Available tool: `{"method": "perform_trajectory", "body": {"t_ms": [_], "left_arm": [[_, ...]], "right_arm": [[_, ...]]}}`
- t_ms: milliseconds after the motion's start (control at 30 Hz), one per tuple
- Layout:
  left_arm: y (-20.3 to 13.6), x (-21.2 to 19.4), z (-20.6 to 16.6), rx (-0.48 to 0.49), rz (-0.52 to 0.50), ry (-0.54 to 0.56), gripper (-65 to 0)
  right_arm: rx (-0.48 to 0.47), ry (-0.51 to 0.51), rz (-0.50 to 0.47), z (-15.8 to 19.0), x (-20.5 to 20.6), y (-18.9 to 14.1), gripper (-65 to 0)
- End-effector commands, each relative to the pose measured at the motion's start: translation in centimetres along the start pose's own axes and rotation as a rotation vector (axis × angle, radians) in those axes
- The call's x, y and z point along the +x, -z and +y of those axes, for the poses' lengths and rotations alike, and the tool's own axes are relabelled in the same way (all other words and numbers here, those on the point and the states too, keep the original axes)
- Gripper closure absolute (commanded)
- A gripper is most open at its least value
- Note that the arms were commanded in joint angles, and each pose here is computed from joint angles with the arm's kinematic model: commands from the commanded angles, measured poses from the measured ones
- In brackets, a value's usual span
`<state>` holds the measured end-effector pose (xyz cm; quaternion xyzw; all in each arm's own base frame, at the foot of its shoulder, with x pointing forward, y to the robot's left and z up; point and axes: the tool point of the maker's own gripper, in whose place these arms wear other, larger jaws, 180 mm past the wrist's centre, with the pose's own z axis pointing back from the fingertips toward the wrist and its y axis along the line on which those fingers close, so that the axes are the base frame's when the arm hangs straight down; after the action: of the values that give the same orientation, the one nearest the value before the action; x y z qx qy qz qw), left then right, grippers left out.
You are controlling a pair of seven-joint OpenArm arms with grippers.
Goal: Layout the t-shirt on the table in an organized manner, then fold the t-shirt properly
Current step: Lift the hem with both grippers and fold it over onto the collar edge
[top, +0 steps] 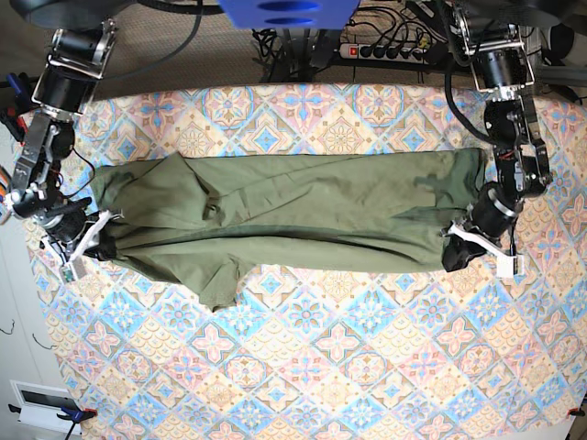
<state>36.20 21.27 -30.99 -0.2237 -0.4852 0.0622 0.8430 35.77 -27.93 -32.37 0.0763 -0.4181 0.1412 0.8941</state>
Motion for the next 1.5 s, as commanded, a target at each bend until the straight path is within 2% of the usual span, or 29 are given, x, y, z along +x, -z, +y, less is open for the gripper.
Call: {"method": "perform_trajectory", "body": {"t_ms": [0,100,367,600,733,900,1067,1233,1367,1467], "left_arm": [[-0.5,2.1,-0.6,-0.018,-0.058,0.032,0.0],[-0.7,1.6,-0.6,-0.016,-0.05,0.034,0.0],[-1.1,-0.3,0.0,0.002,-0.006,0.025,0.0],[-2.0,-3.0,3.1,0.065,0.084,0.014,0.0],[-2.0,-5.7,6.0,0.123,0.155,-0.052,0.0],[-1.8,-6.5,6.0,0.121,0.175,-0.059,0.0],[-1.0,-8.9,5.1,0.123,0.265,0.042,-4.8],[-1.1,-8.4,5.3,0.132,0.251,0.046,-5.0],[-2.0,-5.7,6.5,0.172,0.158,0.012,-5.6],[-2.9,-3.5,6.8,0.192,0.084,0.004,-5.7]], "right_arm": [[-0.027,-0.001,-0.062,-1.4,1.7,-1.4,-0.7],[-0.027,0.035,-0.086,-1.8,1.6,-2.0,-0.7],[-0.023,0.036,-0.003,-1.6,-0.1,-1.9,-0.7],[-0.015,0.048,0.098,-1.1,-3.5,-2.1,-0.7],[-0.017,0.033,0.128,-1.4,-4.3,-2.4,-1.1],[-0.064,-0.002,0.178,-2.4,-5.0,-2.6,-1.3],[-0.101,-0.029,0.211,-3.0,-5.5,-2.9,-9.5],[-0.137,0.001,0.189,-4.3,-5.3,-3.8,-16.9],[-0.19,0.025,0.149,-5.8,-4.6,-5.2,-18.8],[-0.206,-0.021,0.107,-5.6,-2.7,-5.9,-18.8]]}}
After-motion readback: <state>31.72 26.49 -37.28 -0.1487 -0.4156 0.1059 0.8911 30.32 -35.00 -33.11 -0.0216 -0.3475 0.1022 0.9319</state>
